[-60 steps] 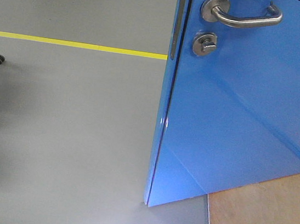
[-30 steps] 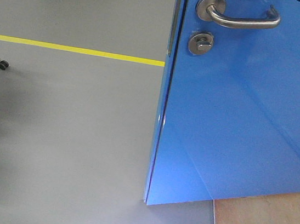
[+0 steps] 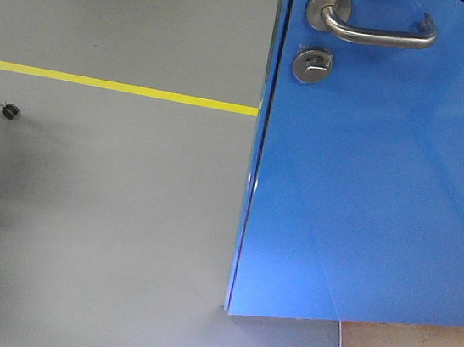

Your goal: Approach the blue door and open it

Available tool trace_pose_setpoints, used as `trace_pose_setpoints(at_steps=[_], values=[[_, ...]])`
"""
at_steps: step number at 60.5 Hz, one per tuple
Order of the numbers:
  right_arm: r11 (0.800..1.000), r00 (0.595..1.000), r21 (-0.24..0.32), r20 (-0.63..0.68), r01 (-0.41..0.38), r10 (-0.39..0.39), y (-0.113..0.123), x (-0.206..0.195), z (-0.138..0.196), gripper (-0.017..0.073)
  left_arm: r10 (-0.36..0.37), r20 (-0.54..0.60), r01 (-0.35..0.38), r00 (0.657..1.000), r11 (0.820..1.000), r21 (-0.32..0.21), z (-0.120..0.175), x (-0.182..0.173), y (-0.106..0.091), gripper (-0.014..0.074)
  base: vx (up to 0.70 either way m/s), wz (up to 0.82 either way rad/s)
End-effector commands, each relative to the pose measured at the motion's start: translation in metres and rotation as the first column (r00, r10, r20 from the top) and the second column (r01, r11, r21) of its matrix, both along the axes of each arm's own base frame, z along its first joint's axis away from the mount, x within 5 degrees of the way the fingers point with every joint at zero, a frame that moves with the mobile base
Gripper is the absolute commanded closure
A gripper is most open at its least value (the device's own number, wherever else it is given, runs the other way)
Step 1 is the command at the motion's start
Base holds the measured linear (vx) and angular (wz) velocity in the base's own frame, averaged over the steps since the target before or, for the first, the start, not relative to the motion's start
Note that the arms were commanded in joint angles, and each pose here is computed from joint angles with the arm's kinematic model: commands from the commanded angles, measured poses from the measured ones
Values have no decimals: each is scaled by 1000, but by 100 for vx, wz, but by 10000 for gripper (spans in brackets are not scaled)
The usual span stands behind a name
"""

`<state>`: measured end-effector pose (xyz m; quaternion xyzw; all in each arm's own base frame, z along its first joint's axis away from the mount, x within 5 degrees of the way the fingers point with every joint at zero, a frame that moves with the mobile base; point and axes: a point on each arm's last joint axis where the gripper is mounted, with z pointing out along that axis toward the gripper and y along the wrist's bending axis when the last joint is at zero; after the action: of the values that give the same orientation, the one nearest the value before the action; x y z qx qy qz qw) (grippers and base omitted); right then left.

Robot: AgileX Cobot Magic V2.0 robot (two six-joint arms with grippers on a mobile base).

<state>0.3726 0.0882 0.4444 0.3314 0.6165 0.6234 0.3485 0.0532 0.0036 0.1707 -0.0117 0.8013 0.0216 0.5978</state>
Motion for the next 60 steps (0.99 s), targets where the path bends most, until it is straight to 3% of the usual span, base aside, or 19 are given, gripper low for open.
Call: trace_pose_setpoints(at_steps=[1,60], values=[[999,997,32,69,28,-31,-5,-12,25,564,-12,128,13,992,1000,-4,19,0,-1,523,18,3],[999,997,32,69,29,-32,-5,-12,25,564,-12,128,13,992,1000,-4,19,0,-1,523,15,-1]])
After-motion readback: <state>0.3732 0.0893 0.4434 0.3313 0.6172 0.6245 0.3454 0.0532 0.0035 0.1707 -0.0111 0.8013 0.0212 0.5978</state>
